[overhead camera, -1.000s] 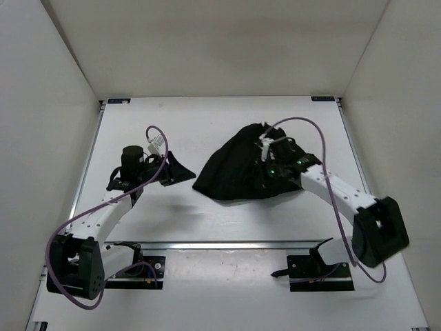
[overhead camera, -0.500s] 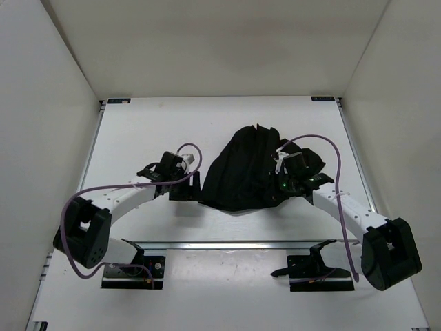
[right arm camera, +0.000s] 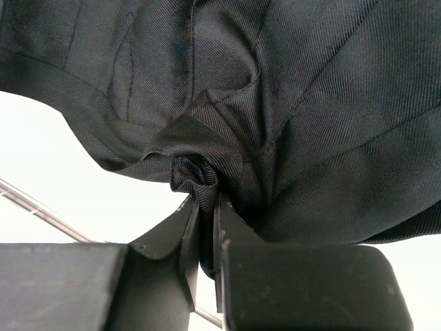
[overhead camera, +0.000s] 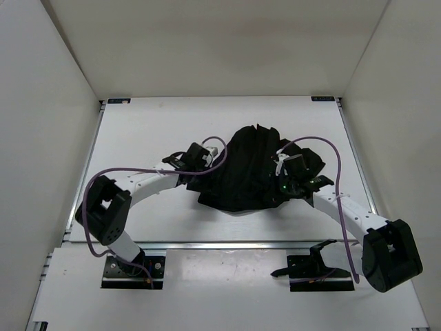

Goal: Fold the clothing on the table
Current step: Flatten the skirt out

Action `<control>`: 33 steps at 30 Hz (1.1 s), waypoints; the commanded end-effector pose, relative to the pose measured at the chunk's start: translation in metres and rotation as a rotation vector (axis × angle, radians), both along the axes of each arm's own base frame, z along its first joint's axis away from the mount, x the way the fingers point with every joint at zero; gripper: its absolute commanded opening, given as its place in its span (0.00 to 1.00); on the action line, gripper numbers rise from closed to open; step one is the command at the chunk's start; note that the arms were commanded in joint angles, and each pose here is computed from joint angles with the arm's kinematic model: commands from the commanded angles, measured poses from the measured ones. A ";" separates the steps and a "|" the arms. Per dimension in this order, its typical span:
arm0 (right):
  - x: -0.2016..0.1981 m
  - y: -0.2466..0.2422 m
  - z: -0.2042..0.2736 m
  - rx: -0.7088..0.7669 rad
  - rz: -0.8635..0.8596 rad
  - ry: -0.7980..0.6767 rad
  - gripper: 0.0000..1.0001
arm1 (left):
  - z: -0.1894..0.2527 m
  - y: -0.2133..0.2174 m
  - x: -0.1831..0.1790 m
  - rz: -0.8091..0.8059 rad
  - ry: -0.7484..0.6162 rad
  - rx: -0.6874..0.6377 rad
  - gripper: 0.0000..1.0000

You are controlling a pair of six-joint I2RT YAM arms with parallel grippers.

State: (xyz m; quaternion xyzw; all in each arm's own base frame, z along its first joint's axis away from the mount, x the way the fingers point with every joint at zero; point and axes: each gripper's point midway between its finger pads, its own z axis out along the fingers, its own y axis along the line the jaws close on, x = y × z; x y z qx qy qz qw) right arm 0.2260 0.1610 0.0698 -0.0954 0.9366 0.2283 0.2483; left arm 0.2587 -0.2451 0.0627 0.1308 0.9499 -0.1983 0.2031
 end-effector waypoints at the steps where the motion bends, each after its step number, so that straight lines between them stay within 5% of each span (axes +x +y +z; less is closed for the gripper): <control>1: 0.004 0.002 0.006 0.017 0.004 -0.039 0.00 | 0.009 -0.019 0.008 -0.026 -0.041 0.015 0.78; 6: 0.004 0.002 0.008 0.016 0.002 -0.053 0.00 | 0.004 -0.032 0.007 -0.041 -0.029 0.061 0.74; 10: -0.001 0.005 0.009 0.029 0.030 -0.060 0.00 | -0.010 -0.030 0.006 -0.059 0.012 0.105 0.36; 12: -0.004 0.005 0.008 0.039 0.045 -0.061 0.00 | -0.014 -0.030 0.003 -0.070 0.034 0.111 0.00; 14: -0.007 0.005 0.013 0.064 0.061 -0.088 0.01 | -0.010 -0.033 0.008 -0.085 0.035 0.102 0.00; 16: -0.011 0.004 0.019 0.083 0.078 -0.106 0.15 | 0.007 -0.037 0.018 -0.092 0.027 0.080 0.00; 17: -0.013 -0.002 0.021 0.087 0.061 -0.110 0.26 | 0.033 -0.044 0.033 -0.084 -0.012 0.039 0.00; 21: -0.008 -0.029 0.042 0.098 -0.057 -0.169 0.36 | 0.157 -0.065 0.083 -0.054 -0.186 -0.202 0.00; 25: -0.002 -0.060 0.057 0.135 -0.210 -0.181 0.39 | 0.270 -0.101 0.089 -0.077 -0.330 -0.432 0.00; 29: -0.001 -0.075 0.053 0.190 -0.304 -0.109 0.39 | 0.292 -0.095 0.083 -0.052 -0.330 -0.549 0.00; 31: -0.004 -0.065 0.050 0.178 -0.279 -0.084 0.39 | 0.256 -0.047 0.085 0.087 -0.323 -0.551 0.00; 32: -0.003 -0.066 0.048 0.167 -0.300 -0.071 0.39 | 0.282 -0.017 0.091 0.161 -0.413 -0.628 0.00; 33: -0.003 -0.059 0.047 0.165 -0.277 -0.072 0.39 | 0.238 0.000 0.090 0.238 -0.353 -0.616 0.00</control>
